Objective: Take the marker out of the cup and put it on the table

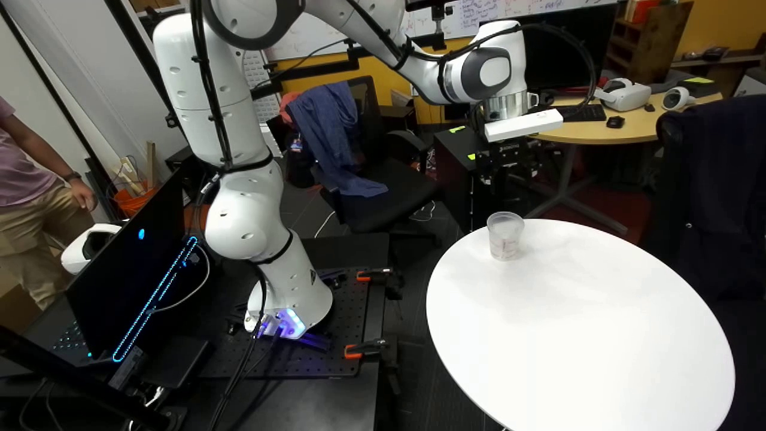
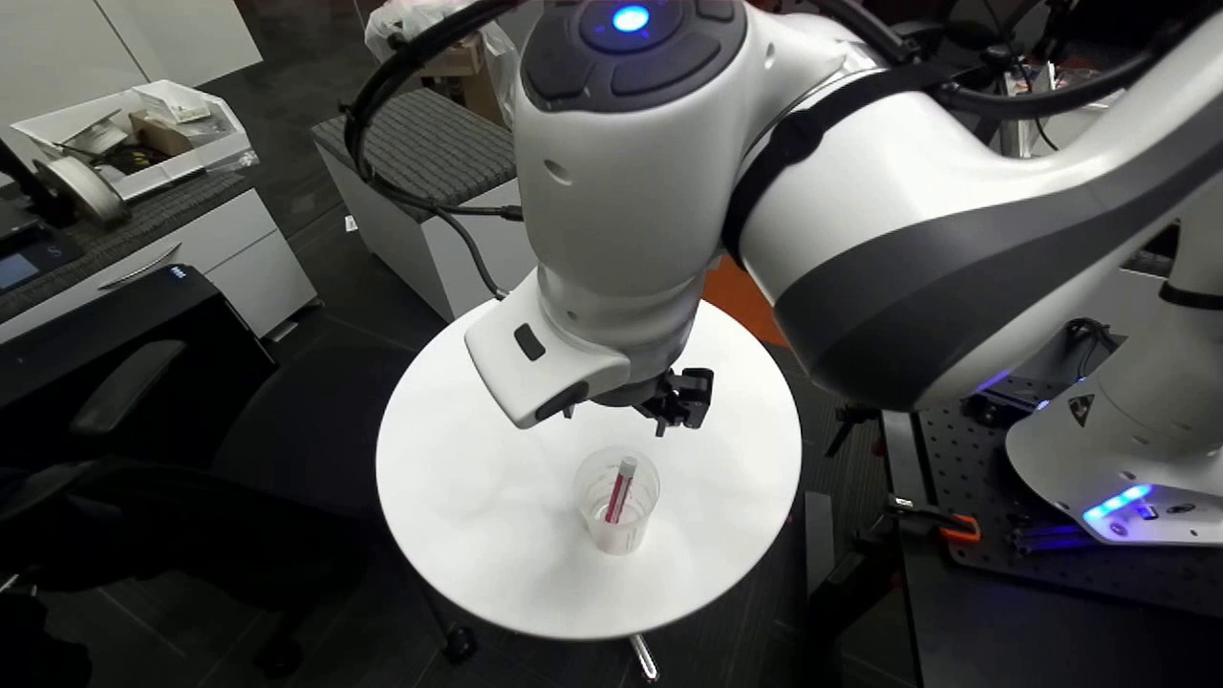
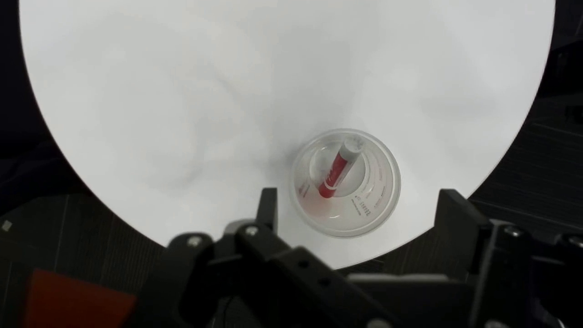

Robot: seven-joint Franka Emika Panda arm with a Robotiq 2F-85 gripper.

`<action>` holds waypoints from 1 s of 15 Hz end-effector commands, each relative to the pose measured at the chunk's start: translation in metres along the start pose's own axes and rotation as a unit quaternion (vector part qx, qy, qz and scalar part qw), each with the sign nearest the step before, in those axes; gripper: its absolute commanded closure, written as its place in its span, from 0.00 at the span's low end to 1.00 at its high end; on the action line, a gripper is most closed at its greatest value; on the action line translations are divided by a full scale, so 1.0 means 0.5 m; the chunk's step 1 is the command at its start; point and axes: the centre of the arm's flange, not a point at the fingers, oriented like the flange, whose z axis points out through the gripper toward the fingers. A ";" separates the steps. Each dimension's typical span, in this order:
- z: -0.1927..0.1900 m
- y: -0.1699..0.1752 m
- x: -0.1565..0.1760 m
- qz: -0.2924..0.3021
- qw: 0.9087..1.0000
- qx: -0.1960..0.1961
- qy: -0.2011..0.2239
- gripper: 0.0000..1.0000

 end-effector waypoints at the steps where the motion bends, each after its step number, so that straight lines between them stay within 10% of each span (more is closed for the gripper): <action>1: 0.026 0.009 0.024 0.012 1.000 0.010 0.002 0.16; 15: 0.118 0.033 0.074 0.053 0.998 0.040 0.002 0.50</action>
